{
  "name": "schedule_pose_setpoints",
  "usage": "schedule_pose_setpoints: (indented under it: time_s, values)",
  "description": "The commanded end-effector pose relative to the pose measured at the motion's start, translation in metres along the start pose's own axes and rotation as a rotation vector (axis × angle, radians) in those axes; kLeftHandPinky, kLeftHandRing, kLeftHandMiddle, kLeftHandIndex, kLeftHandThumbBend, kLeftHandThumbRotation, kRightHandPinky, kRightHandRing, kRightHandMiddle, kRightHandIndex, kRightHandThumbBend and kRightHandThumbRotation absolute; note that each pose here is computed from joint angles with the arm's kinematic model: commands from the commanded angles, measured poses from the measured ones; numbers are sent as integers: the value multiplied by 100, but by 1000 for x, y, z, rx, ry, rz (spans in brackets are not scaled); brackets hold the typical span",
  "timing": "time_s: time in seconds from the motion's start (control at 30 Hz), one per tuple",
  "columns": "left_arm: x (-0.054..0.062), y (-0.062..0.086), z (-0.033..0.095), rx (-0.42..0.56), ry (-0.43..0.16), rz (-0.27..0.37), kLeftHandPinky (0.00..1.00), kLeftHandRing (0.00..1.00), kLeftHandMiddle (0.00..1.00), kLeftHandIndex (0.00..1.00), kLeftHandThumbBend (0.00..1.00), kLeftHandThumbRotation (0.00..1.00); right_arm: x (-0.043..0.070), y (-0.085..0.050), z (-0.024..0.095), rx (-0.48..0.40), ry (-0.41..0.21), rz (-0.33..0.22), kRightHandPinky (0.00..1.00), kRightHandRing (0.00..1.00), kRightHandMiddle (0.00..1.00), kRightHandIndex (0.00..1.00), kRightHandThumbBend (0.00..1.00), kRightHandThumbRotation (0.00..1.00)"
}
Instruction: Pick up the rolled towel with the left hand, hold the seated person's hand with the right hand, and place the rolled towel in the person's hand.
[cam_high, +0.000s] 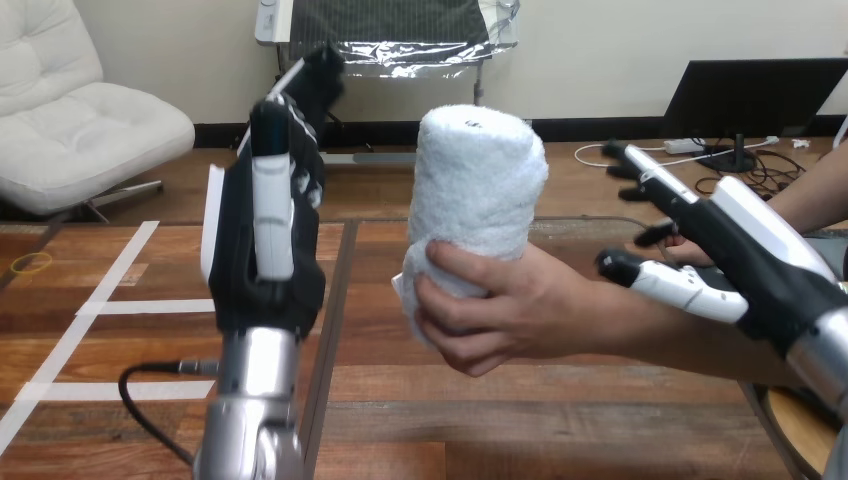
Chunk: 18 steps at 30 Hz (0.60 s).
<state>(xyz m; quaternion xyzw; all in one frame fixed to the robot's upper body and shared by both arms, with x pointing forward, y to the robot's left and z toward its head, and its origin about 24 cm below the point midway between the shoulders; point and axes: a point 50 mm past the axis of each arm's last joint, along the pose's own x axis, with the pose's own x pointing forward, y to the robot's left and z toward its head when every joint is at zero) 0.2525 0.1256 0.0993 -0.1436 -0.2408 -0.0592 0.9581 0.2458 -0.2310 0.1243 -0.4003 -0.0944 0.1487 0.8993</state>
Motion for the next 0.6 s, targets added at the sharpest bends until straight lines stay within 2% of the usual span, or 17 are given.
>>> schedule_pose_setpoints:
  time_s: [0.0,0.2,0.47,0.57]
  values:
    - [-3,-8,14,-26,-54,-42,82,84,82,76,64,88,-6,-10,23,73,-150,-156,89,97,98,99,100,100]
    - [-15,-5,19,-18,-56,-88,73,80,80,75,67,85,-16,-5,33,138,-239,-226,94,98,98,98,96,100]
    - [-33,1,27,38,-60,-154,71,80,80,76,70,83,-30,6,48,233,-346,-294,95,98,97,97,92,100]
    - [-39,3,31,61,-64,-172,71,81,80,76,70,81,-36,11,53,264,-373,-314,94,97,96,96,94,100]
